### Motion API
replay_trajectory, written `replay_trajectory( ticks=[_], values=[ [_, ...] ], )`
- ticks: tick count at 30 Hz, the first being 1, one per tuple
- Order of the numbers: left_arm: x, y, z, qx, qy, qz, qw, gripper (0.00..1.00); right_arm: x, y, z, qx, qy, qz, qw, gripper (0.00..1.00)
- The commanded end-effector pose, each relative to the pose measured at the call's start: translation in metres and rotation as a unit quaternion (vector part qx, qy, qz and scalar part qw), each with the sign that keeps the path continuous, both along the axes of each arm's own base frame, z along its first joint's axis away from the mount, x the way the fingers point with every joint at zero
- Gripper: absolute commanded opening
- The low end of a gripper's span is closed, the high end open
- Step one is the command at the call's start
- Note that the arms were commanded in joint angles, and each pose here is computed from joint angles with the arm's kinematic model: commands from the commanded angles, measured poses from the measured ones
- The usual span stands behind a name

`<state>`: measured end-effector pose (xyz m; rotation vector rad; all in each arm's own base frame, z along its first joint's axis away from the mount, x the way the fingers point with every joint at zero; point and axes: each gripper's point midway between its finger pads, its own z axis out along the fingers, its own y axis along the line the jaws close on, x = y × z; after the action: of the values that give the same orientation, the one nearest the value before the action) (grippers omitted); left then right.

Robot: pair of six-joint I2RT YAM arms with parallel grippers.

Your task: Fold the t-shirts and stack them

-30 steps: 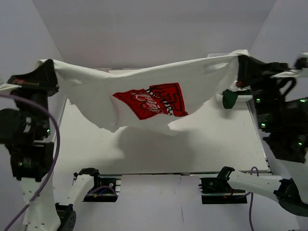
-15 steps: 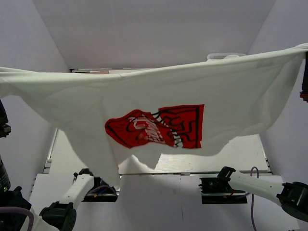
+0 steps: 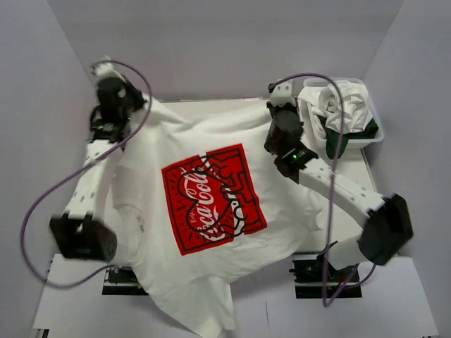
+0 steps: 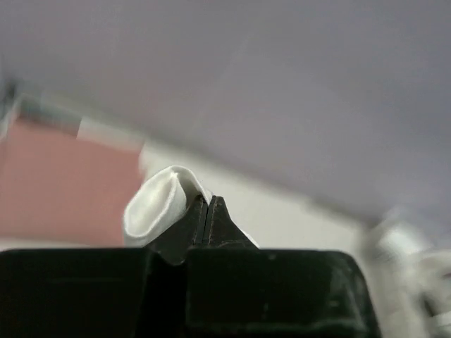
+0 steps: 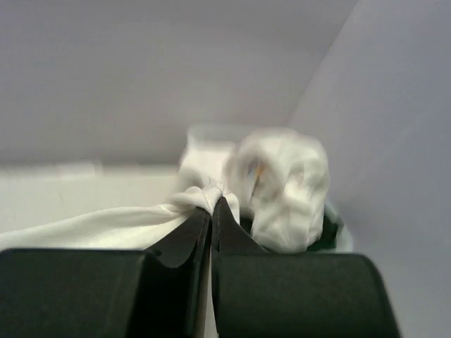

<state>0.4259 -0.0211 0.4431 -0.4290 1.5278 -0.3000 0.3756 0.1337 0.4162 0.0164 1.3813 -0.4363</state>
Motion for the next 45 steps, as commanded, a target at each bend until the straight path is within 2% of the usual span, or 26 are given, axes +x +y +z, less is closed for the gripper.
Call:
replay_trajectory(
  ticks=[1, 2, 4, 5, 6, 7, 8, 11, 12, 13, 14, 16, 17, 19, 21, 23, 26, 29, 30, 34, 38, 39, 42, 43, 44, 45],
  values=[
    [0.037, 0.004, -0.120, 0.017, 0.126, 0.012, 0.992, 0.00, 0.033, -0.032, -0.089, 0.078, 0.085, -0.083, 0.990, 0.00],
    [0.047, 0.001, -0.139, 0.018, 0.145, 0.005, 0.989, 0.06, 0.049, -0.014, -0.109, 0.128, 0.099, -0.031, 0.986, 0.00],
    [0.070, -0.005, -0.198, 0.019, 0.221, -0.010, 0.975, 0.28, 0.068, -0.019, -0.185, 0.113, 0.200, -0.035, 0.973, 0.00],
    [0.076, -0.009, -0.212, 0.018, 0.240, -0.019, 0.970, 0.34, 0.079, -0.001, -0.187, 0.124, 0.217, 0.008, 0.968, 0.09],
    [0.083, -0.009, -0.214, 0.019, 0.254, -0.019, 0.967, 0.36, 0.086, 0.005, -0.209, 0.116, 0.246, 0.016, 0.962, 0.31],
    [0.086, -0.014, -0.222, 0.023, 0.270, -0.019, 0.962, 0.38, 0.082, 0.007, -0.237, 0.082, 0.297, 0.014, 0.951, 0.90],
    [0.091, -0.012, -0.239, 0.026, 0.293, -0.014, 0.956, 0.39, 0.090, 0.009, -0.222, 0.081, 0.289, 0.015, 0.954, 0.90],
    [0.089, -0.017, -0.237, 0.019, 0.304, -0.023, 0.952, 0.46, 0.084, 0.008, -0.233, 0.078, 0.319, 0.014, 0.944, 0.90],
    [0.081, -0.020, -0.237, 0.016, 0.306, -0.033, 0.951, 0.49, 0.077, 0.015, -0.243, 0.088, 0.338, 0.042, 0.936, 0.90],
    [0.075, -0.026, -0.237, 0.011, 0.305, -0.040, 0.952, 0.78, 0.071, 0.015, -0.225, 0.105, 0.323, 0.060, 0.939, 0.90],
    [0.062, -0.028, -0.254, 0.001, 0.325, -0.045, 0.945, 1.00, 0.062, 0.016, -0.236, 0.115, 0.335, 0.071, 0.932, 0.90],
    [0.042, -0.033, -0.246, -0.016, 0.311, -0.056, 0.948, 1.00, 0.044, 0.029, -0.253, 0.142, 0.364, 0.122, 0.912, 0.90],
    [0.021, -0.034, -0.275, -0.025, 0.340, -0.058, 0.938, 1.00, 0.035, 0.028, -0.239, 0.161, 0.352, 0.132, 0.912, 0.90],
    [-0.001, -0.039, -0.274, -0.049, 0.332, -0.065, 0.940, 1.00, 0.012, 0.028, -0.259, 0.191, 0.384, 0.148, 0.891, 0.90],
    [-0.033, -0.045, -0.309, -0.062, 0.363, -0.071, 0.927, 1.00, -0.006, 0.029, -0.277, 0.226, 0.405, 0.155, 0.872, 0.90],
    [-0.063, -0.050, -0.334, -0.075, 0.387, -0.078, 0.916, 1.00, -0.008, 0.028, -0.286, 0.241, 0.413, 0.159, 0.864, 0.90],
    [-0.086, -0.051, -0.365, -0.073, 0.415, -0.079, 0.903, 1.00, -0.002, 0.033, -0.297, 0.249, 0.426, 0.161, 0.854, 0.90],
    [-0.094, -0.061, -0.374, -0.068, 0.431, -0.086, 0.896, 1.00, 0.004, 0.038, -0.329, 0.249, 0.457, 0.152, 0.840, 0.90],
    [-0.098, -0.061, -0.382, -0.063, 0.442, -0.083, 0.891, 1.00, 0.008, 0.034, -0.331, 0.246, 0.453, 0.141, 0.845, 0.90],
    [-0.088, -0.063, -0.400, -0.041, 0.468, -0.062, 0.880, 1.00, 0.014, 0.030, -0.355, 0.239, 0.471, 0.119, 0.841, 0.90],
    [-0.068, -0.061, -0.427, -0.011, 0.529, -0.025, 0.848, 1.00, 0.017, 0.024, -0.375, 0.242, 0.484, 0.101, 0.835, 0.90],
    [-0.057, -0.061, -0.439, -0.003, 0.550, -0.017, 0.835, 1.00, 0.017, 0.021, -0.386, 0.239, 0.494, 0.092, 0.831, 0.90],
    [-0.027, -0.047, -0.441, 0.037, 0.571, 0.033, 0.820, 1.00, 0.029, 0.016, -0.393, 0.245, 0.494, 0.084, 0.830, 0.90],
    [-0.025, -0.040, -0.463, 0.044, 0.598, 0.045, 0.799, 1.00, 0.036, 0.016, -0.389, 0.246, 0.487, 0.082, 0.834, 0.90],
    [-0.017, -0.037, -0.468, 0.043, 0.604, 0.050, 0.794, 1.00, 0.045, 0.014, -0.390, 0.245, 0.481, 0.073, 0.839, 0.90],
    [0.008, -0.035, -0.457, 0.035, 0.594, 0.055, 0.802, 1.00, 0.050, 0.010, -0.391, 0.248, 0.480, 0.069, 0.838, 0.90]
  ],
)
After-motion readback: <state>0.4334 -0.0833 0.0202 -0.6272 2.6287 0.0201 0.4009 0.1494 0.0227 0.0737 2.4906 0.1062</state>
